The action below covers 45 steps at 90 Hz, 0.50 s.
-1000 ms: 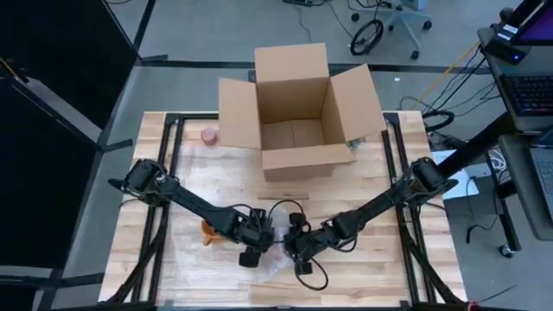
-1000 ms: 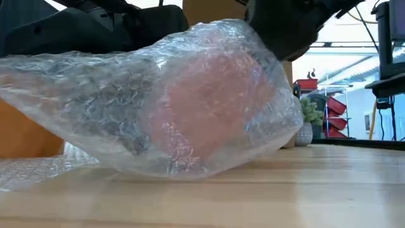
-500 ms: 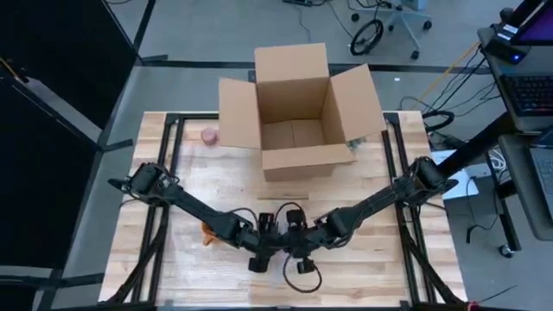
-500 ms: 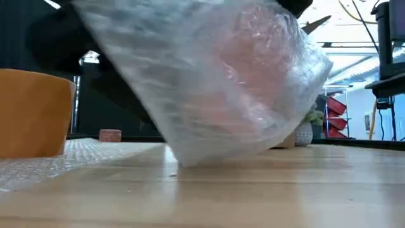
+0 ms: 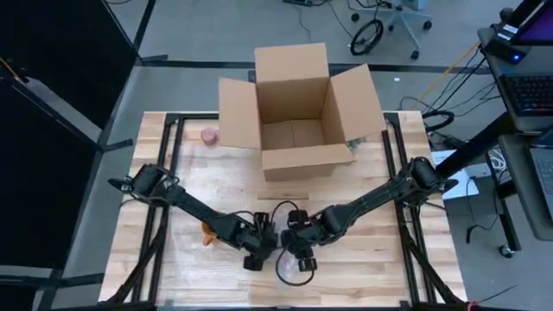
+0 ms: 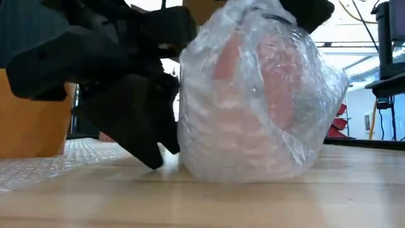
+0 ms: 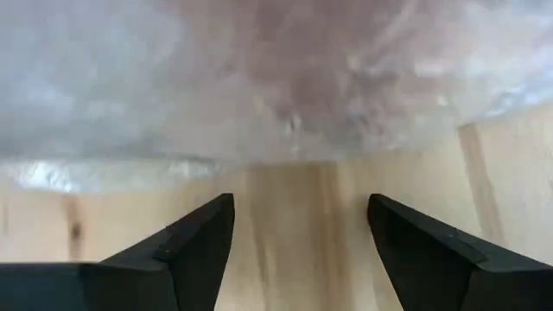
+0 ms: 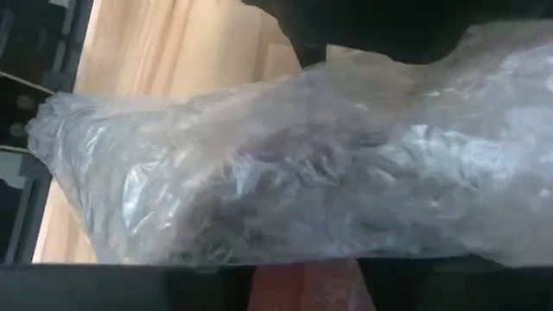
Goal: Wrap mug
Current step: Wrap the pink cup with the bubble wrap
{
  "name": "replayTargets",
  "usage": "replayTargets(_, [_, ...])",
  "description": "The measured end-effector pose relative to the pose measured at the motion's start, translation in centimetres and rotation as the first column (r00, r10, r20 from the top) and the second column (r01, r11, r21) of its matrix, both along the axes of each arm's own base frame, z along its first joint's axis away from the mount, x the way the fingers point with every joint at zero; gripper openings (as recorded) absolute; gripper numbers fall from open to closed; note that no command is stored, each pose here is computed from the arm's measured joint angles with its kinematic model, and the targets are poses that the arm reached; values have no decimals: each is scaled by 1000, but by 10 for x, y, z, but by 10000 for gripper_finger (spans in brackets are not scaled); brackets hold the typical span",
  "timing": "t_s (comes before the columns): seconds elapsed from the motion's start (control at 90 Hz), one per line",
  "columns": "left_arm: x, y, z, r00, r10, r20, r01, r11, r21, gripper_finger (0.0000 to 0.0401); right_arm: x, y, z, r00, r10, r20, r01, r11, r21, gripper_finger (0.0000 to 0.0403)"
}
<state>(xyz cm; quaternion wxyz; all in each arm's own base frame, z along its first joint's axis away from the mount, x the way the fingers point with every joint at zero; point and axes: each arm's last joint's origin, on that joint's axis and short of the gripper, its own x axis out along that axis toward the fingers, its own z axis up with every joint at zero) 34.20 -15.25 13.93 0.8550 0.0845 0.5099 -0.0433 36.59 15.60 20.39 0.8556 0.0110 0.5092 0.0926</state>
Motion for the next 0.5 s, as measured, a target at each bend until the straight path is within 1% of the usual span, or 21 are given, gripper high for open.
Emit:
replayTargets(0.089, [-6, 0, 11, 1000, 10, -3, -10, 1000, -2, 255, 1, 1, 1, 1000, 15, 19, -15, 1000, -2, 199])
replayTargets(0.189, [-13, -2, 26, 1000, 21, 10, -21, 1000, -18, 255, 2, 1, 2, 999, 35, 34, -34, 999, -7, 206])
replayTargets(0.278, [-18, -4, 40, 999, 26, 47, -25, 999, -32, 255, 3, 1, 4, 998, 50, 38, -49, 999, -13, 205])
replayTargets(0.389, [-24, -8, 57, 995, 15, 98, -10, 999, -50, 255, 4, 2, 15, 998, 54, 11, -54, 998, -25, 198])
replayTargets(0.5, [-28, -8, 74, 986, 27, 167, -19, 999, -50, 255, 5, 3, 22, 998, 54, 19, -54, 998, -22, 190])
